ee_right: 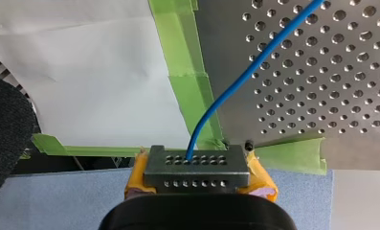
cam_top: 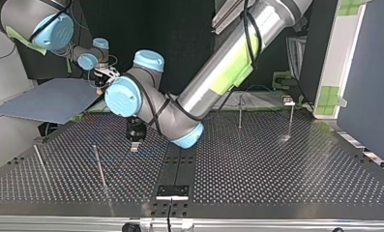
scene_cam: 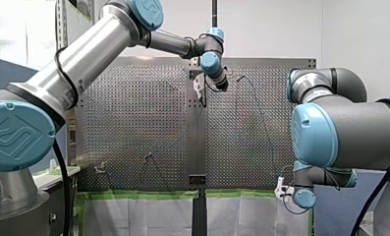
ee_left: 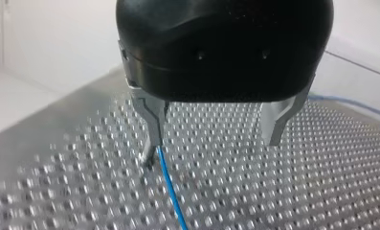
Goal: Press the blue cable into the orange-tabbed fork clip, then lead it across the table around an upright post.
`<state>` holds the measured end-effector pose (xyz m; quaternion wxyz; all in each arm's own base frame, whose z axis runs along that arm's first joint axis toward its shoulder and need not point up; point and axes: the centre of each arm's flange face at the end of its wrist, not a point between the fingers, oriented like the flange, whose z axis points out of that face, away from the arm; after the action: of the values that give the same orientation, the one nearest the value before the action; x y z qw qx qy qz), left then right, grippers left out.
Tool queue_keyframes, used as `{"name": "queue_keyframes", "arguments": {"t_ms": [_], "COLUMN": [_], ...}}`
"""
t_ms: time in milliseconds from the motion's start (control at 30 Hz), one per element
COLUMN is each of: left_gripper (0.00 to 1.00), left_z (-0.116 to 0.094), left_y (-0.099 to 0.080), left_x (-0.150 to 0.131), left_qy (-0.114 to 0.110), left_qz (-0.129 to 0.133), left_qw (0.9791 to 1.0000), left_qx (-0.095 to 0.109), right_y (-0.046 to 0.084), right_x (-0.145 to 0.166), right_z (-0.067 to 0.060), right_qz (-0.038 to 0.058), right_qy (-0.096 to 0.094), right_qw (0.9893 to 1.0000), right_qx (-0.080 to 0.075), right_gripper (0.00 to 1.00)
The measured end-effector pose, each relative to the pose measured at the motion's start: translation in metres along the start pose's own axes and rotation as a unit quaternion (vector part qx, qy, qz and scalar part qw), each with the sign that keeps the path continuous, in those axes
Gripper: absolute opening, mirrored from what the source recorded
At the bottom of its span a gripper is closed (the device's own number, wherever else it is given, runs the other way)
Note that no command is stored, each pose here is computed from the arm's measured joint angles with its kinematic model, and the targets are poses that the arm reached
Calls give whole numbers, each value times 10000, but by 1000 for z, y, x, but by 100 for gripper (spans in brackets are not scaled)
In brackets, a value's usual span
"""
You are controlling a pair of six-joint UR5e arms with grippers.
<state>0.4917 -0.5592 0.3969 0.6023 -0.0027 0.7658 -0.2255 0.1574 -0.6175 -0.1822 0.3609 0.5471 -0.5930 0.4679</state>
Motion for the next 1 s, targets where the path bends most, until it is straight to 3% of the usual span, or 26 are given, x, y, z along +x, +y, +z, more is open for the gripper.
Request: {"name": "queue_keyframes", "arguments": {"t_ms": [233,567,1000], "left_gripper": [99,99,99], "left_z": [-27,-33,-34], "left_y": [-19,-45,-56], "left_x": [-26,-29,-19], "left_qy": [-145,-300,-17], "left_qz": [206,481,373], "left_qw": [9996,9952,9895], "left_qx": [126,793,1398], "right_y": [0,0,0], "right_x": [-1,-1,-2], "right_z": [0,-1,-1], "right_qz": [6,13,30], "right_qy": [-13,-25,-30], "right_qw": [10000,10000,10000], "right_qx": [0,1,-3], "right_gripper": [0,0,0]}}
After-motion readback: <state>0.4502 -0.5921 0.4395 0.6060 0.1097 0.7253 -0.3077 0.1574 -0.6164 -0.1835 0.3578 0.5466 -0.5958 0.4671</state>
